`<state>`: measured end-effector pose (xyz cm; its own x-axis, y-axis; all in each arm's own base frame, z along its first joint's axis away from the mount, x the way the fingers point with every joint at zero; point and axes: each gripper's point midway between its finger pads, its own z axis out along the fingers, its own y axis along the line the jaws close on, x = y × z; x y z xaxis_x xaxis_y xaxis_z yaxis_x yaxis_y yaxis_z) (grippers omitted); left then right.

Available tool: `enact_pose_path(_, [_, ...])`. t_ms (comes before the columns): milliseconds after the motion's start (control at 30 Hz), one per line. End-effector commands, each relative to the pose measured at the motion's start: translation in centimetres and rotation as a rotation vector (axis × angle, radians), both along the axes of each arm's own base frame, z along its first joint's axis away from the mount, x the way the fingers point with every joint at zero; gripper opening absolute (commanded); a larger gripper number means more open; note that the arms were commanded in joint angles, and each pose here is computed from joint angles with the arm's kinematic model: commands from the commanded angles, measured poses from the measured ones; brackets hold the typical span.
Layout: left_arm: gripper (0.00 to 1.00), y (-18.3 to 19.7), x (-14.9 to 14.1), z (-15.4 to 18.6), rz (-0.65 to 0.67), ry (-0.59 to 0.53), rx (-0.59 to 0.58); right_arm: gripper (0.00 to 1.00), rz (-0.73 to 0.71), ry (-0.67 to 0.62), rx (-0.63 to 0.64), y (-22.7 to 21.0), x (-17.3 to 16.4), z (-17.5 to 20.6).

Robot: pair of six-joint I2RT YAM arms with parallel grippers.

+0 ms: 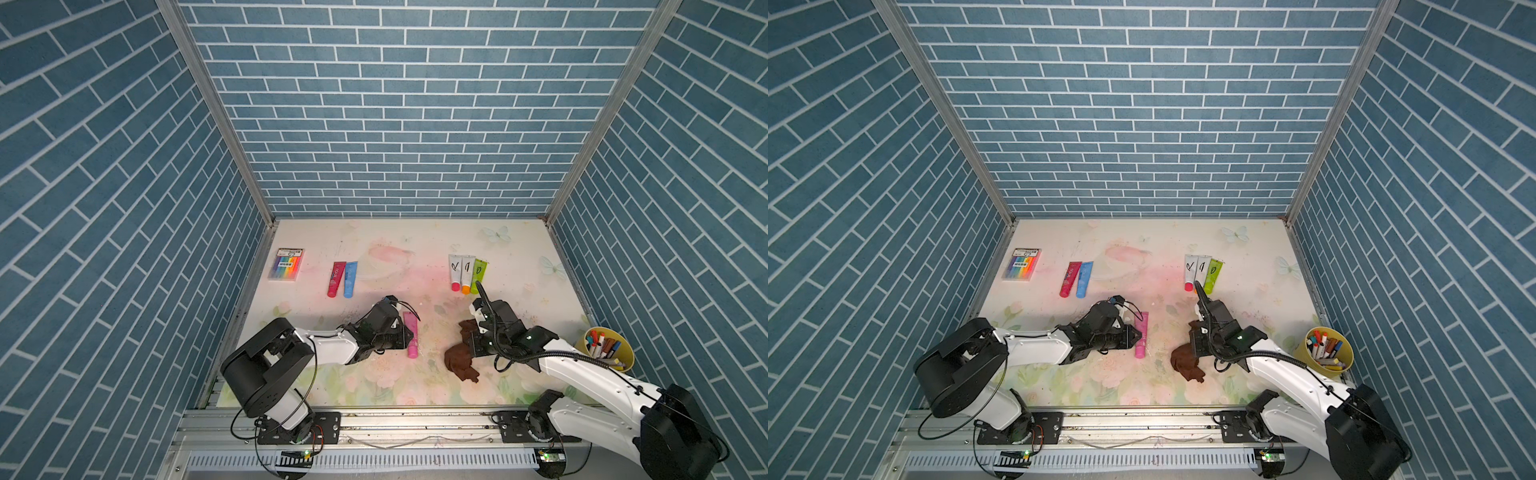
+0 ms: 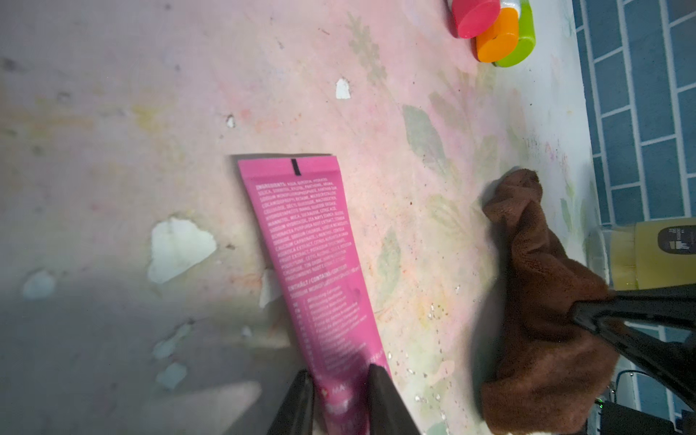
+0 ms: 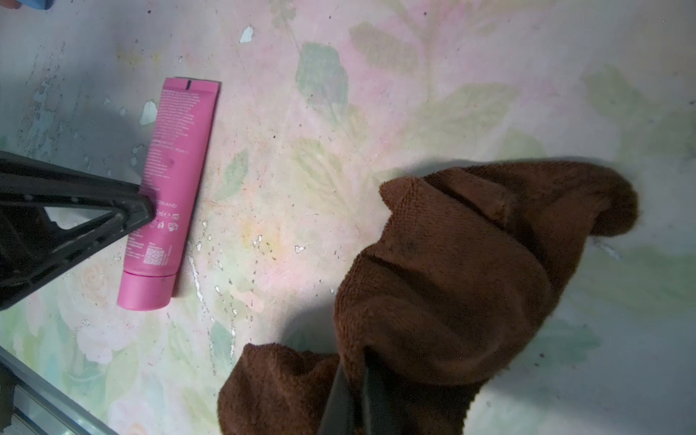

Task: Wipe the surface of the toothpaste tube
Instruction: Adjust the toothpaste at the center of the board.

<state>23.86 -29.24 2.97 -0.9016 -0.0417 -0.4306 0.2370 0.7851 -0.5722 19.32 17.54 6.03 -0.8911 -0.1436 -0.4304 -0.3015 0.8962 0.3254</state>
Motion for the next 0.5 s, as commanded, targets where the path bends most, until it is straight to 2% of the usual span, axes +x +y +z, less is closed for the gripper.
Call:
enact_pose_path(0, [0.22, 1.2, -0.8, -3.1, -0.004, 0.035, 0.155, 0.0, 0.022, -0.011, -0.01, -0.2, -0.2, -0.1])
enact_pose_path(200, [0.08, 3.2, 0.0, -3.5, 0.033, -0.003, 0.376, 0.0, 0.023, -0.011, -0.008, -0.2, -0.2, -0.1])
enact_pose_path(467, [0.01, 6.1, 1.4, -0.7, 0.086, -0.1, 0.681, 0.0, 0.023, -0.012, -0.007, -0.2, -0.2, -0.1])
